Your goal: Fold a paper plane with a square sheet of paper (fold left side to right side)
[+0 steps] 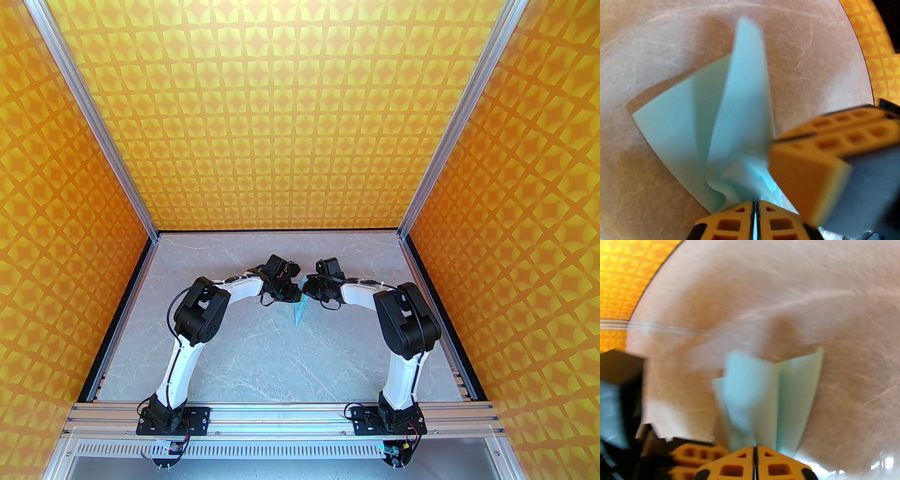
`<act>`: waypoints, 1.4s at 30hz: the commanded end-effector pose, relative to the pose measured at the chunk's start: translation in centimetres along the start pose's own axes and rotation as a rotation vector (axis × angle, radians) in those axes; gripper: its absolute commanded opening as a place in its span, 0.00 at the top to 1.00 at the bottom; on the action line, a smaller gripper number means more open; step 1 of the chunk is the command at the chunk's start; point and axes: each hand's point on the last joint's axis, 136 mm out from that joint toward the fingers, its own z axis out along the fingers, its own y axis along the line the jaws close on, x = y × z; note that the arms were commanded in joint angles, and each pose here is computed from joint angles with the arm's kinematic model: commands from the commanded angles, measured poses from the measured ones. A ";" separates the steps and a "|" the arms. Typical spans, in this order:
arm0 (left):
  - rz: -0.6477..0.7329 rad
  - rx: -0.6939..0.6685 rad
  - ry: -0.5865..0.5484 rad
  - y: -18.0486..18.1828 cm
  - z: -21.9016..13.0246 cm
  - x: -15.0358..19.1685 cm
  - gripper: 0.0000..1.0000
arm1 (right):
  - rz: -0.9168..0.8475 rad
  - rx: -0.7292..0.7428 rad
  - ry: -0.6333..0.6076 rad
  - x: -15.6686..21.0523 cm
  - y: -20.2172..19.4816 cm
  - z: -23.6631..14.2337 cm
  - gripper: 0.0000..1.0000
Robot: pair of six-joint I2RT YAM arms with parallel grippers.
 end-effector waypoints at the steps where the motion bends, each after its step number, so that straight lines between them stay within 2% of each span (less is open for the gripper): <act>1: 0.019 -0.015 0.037 -0.4 -0.5 1.4 0.88 | 0.003 0.058 0.014 0.7 -2.0 0.7 0.91; 5: 0.024 -0.013 0.025 -0.8 -1.1 1.0 0.88 | 0.012 0.071 0.020 1.5 -2.8 0.7 0.91; 7: 0.032 -0.002 0.001 -1.7 -2.0 0.6 0.84 | 0.015 0.060 0.020 1.7 -2.8 0.6 0.91; 10: 0.050 0.014 -0.027 -3.4 -3.6 0.2 0.83 | 0.016 0.061 0.019 1.9 -2.9 0.4 0.91; 15: 0.029 0.031 -0.028 -4.8 -4.1 2.0 0.84 | 0.012 0.052 0.015 1.9 -2.7 0.2 0.91; 17: 0.026 0.041 -0.002 -5.7 -3.1 3.5 0.84 | 0.012 0.046 0.015 1.8 -2.5 0.1 0.91; 25: -0.035 0.029 0.042 -4.1 -0.7 5.7 0.88 | 0.012 0.033 0.011 1.7 -2.2 0.0 0.91; 35: -0.037 0.030 0.050 -3.4 0.0 7.1 0.88 | 0.005 0.009 0.005 1.4 -1.4 -0.6 0.90; 39: -0.033 0.034 0.061 -3.3 0.3 7.6 0.89 | -0.010 -0.021 -0.005 0.9 -0.1 -1.9 0.80; 42: -0.030 0.034 0.065 -3.2 0.3 7.8 0.89 | -0.021 -0.052 -0.018 0.5 1.3 -3.1 0.78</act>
